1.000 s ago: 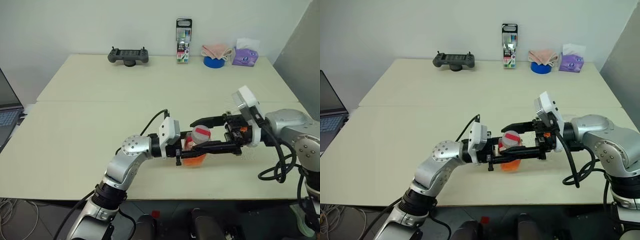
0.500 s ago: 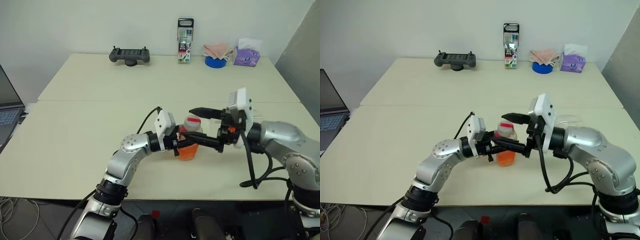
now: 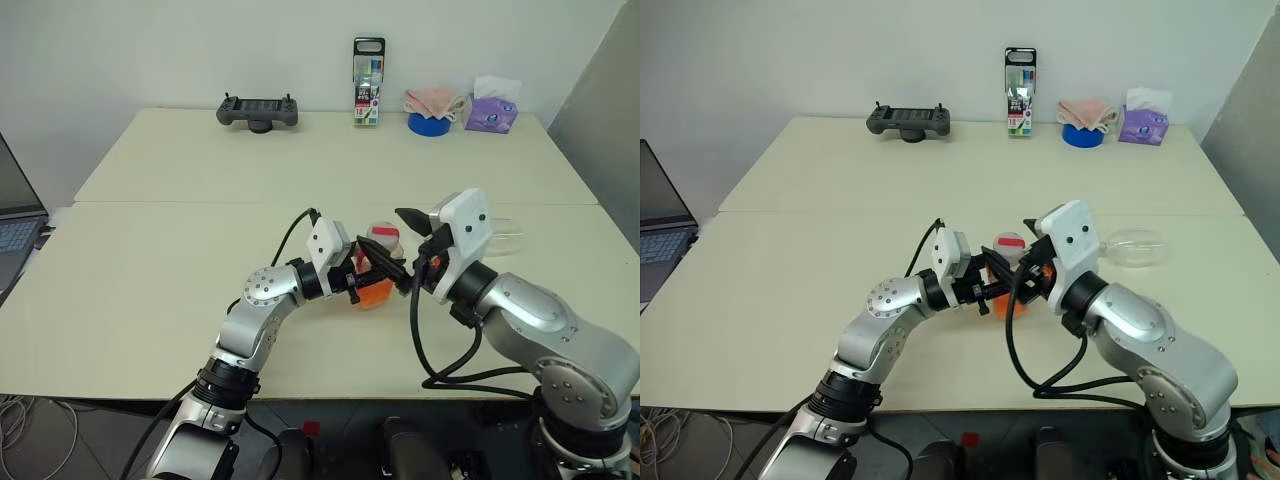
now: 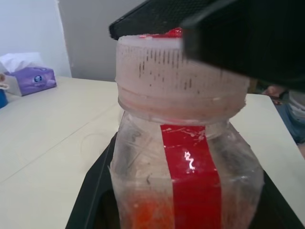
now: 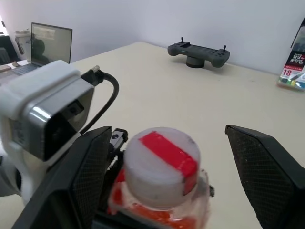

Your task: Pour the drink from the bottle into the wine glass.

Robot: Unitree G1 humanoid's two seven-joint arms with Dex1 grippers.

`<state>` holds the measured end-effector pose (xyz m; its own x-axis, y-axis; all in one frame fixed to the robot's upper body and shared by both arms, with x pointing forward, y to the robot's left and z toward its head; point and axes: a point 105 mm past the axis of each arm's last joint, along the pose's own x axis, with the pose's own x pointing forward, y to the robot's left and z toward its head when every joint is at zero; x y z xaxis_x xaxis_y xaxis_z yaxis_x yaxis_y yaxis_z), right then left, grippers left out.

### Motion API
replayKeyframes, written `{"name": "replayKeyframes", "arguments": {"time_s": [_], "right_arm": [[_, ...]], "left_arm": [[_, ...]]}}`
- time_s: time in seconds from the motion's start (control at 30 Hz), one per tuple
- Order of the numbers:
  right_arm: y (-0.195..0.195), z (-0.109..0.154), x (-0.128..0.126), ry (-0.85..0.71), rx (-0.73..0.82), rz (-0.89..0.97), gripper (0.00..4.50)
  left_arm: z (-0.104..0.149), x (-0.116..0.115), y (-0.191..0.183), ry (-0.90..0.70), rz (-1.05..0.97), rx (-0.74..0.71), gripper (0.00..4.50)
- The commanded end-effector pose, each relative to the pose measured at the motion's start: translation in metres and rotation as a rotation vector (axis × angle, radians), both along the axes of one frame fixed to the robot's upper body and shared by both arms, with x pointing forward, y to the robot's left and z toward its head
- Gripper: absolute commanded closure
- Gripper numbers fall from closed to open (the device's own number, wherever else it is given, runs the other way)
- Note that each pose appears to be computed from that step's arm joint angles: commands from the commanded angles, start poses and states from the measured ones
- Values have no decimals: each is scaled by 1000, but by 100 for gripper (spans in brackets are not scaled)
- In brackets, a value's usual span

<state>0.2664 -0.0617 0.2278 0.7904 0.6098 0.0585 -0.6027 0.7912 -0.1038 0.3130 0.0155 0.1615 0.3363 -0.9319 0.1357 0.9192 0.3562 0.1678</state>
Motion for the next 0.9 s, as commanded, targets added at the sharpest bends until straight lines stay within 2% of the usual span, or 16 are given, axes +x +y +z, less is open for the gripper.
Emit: {"name": "replayKeyframes", "arguments": {"time_s": [0.03,0.07,0.13,0.23,0.53,0.63,0.73,0.9], "right_arm": [[-5,19,-1,-83,30,-91,46],[-5,19,0,-80,33,-104,46],[-5,16,0,-60,31,-122,82],[-3,8,-1,-28,9,-112,160],[10,3,-11,-12,1,-23,164],[10,2,-10,-6,-5,-19,105],[11,0,-8,-2,-37,-30,7],[7,2,-1,-3,-32,-77,0]], "left_arm": [[17,3,3,-70,5,-33,276],[17,3,3,-69,7,-35,276],[17,3,4,-70,7,-34,276],[16,2,4,-69,6,-32,276],[15,2,4,-77,10,-24,276],[16,4,2,-77,15,-26,276],[16,5,2,-82,17,-25,276],[15,4,4,-78,15,-16,276]]}}
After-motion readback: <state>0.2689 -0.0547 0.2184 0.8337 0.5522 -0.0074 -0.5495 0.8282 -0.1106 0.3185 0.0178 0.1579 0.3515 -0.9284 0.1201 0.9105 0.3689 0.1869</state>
